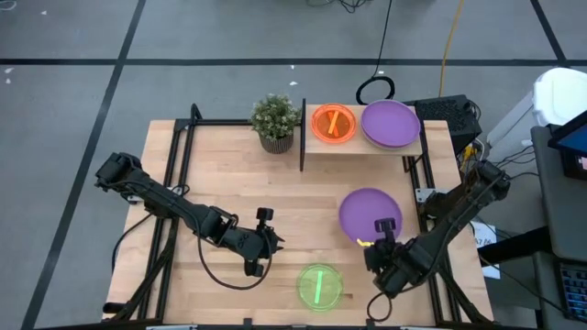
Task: Place and stack plates onto a shelf
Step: Stack the purple plate on top of the purple plate on the shelf
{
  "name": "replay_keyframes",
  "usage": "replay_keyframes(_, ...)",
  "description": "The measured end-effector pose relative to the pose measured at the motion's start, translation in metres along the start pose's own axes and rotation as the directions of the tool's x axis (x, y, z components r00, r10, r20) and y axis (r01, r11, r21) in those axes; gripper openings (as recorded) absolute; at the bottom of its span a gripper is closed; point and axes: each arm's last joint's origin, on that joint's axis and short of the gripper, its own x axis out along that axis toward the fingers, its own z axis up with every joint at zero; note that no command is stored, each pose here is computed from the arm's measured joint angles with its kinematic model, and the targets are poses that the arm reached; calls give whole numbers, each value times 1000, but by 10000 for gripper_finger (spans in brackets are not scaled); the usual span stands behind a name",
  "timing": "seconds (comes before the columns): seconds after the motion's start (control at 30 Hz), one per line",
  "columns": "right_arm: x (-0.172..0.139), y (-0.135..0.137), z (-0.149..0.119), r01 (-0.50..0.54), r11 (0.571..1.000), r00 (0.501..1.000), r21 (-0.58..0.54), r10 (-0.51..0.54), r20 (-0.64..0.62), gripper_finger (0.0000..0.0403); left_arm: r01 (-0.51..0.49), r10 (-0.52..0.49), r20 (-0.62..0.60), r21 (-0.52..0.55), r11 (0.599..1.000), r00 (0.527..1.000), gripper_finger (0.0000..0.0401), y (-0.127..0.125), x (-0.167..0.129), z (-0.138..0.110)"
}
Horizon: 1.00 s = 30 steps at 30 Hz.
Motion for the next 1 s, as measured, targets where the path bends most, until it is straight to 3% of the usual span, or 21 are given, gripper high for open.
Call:
replay_keyframes(0.23, -10, -28, 8, 28, 999, 999, -37, -27, 23, 0, 0, 0, 0, 5, 1000, 1000, 90, 0, 0, 0)
replay_keyframes(0.57, -32, -92, -1, 54, 998, 990, 9, -55, 131, 0, 0, 0, 0, -16, 1000, 1000, 90, 0, 0, 0)
replay_keyframes(1.0, -29, -164, -7, 115, 993, 984, -1, -113, 138, 0, 0, 0, 2, -23, 1000, 1000, 90, 0, 0, 0)
